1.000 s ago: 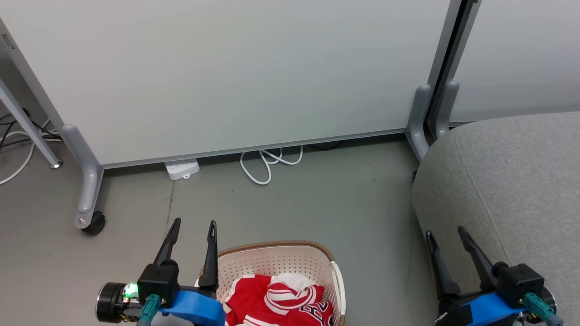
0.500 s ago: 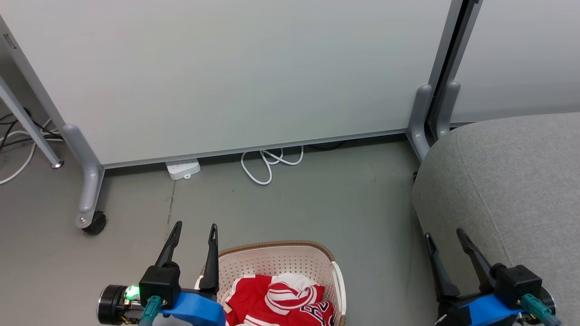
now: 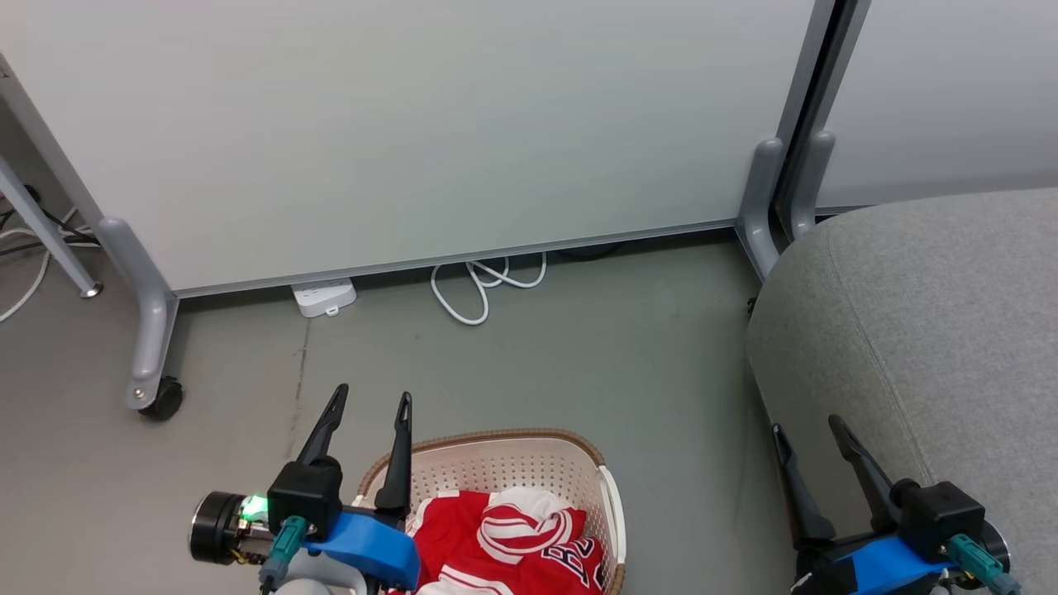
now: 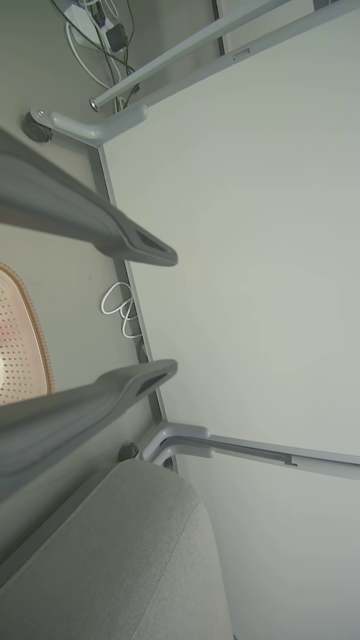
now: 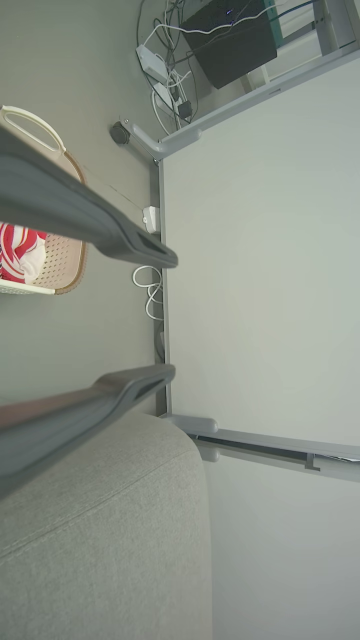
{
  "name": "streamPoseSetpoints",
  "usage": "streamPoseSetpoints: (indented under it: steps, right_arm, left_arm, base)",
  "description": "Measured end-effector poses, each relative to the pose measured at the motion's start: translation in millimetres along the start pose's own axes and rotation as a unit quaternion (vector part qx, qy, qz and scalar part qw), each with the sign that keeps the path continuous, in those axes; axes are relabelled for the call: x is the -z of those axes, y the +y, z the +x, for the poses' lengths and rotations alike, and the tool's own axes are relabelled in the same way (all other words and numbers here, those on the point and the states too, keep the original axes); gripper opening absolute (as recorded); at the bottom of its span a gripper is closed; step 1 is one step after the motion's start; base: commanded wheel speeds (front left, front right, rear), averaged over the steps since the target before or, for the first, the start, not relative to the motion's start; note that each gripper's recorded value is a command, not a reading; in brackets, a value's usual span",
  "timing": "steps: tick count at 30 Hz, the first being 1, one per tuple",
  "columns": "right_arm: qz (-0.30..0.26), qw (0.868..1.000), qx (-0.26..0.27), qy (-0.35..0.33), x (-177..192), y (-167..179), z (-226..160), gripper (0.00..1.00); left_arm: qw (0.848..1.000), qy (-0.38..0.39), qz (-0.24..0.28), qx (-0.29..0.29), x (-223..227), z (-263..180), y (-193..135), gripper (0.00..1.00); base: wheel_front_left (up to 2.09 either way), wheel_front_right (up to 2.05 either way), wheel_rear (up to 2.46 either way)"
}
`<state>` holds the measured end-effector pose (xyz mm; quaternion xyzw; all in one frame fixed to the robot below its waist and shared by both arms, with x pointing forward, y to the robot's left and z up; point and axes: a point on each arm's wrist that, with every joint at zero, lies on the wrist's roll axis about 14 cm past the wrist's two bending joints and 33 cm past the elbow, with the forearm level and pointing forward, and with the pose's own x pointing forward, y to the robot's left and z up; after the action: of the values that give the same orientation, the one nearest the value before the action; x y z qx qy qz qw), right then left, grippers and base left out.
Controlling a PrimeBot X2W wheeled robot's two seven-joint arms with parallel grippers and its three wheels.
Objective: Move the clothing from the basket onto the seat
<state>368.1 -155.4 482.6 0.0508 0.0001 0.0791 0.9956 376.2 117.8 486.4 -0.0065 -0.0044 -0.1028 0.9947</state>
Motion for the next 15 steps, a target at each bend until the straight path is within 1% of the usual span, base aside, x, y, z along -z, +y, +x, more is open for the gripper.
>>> streamPoseSetpoints:
  steps: [8,15]
  right_arm:
    - [0.000,1.000,0.015,0.010,6,-14,6,1.00]
    - [-0.002,0.999,0.031,0.019,13,-30,23,1.00]
  left_arm:
    - [0.997,0.026,0.029,0.073,14,34,-22,1.00]
    - [0.986,0.083,0.058,0.133,53,67,-37,1.00]
  base:
    - [0.00,0.00,0.00]
    - [0.00,0.00,0.00]
